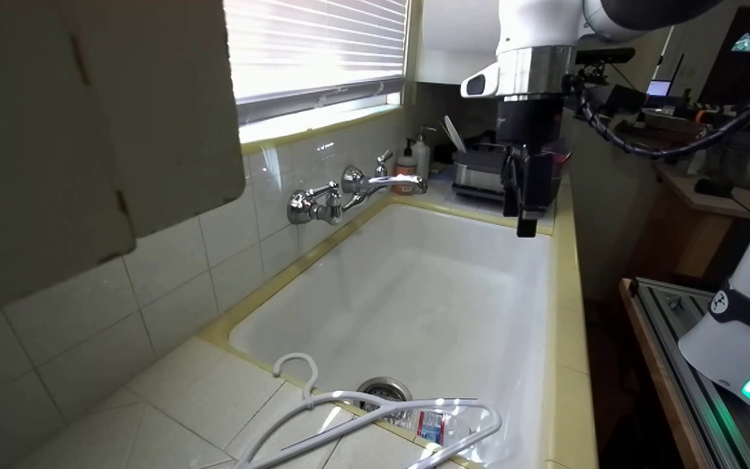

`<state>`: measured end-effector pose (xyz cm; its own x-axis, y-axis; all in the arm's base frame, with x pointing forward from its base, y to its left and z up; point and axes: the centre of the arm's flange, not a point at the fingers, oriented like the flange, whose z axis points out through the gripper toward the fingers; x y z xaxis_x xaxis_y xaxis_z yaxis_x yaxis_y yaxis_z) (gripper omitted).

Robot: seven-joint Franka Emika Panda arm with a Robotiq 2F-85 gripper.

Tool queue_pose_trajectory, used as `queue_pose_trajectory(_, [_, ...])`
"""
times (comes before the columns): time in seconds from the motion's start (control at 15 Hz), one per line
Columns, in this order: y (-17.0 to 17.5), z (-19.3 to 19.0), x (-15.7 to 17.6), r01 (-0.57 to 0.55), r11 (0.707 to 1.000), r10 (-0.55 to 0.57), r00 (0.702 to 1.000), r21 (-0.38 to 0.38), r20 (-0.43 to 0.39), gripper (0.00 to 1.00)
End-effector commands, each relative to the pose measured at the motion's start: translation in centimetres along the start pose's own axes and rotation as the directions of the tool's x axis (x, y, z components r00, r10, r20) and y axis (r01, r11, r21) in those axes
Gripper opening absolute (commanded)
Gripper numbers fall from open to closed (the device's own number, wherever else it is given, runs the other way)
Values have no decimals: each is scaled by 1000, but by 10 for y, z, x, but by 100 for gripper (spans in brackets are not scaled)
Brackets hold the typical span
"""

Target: Hang the hanger on the tap

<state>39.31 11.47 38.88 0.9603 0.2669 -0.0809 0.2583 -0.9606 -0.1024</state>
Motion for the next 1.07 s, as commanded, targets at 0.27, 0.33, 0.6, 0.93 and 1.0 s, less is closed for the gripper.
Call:
queue_pose_trajectory(0.27, [-29,92,52,83,986,-85,996,146,9,100])
queue_pose_trajectory(0.33, [-32,103,56,95,982,-97,995,162,7,100])
queue_pose_trajectory(0.6, [-47,136,77,144,967,-148,989,210,1,100])
queue_pose_trajectory(0.93, [-71,165,104,227,938,-241,970,261,24,100])
queue_pose_trajectory(1.0, [-74,170,108,235,935,-254,966,264,40,100])
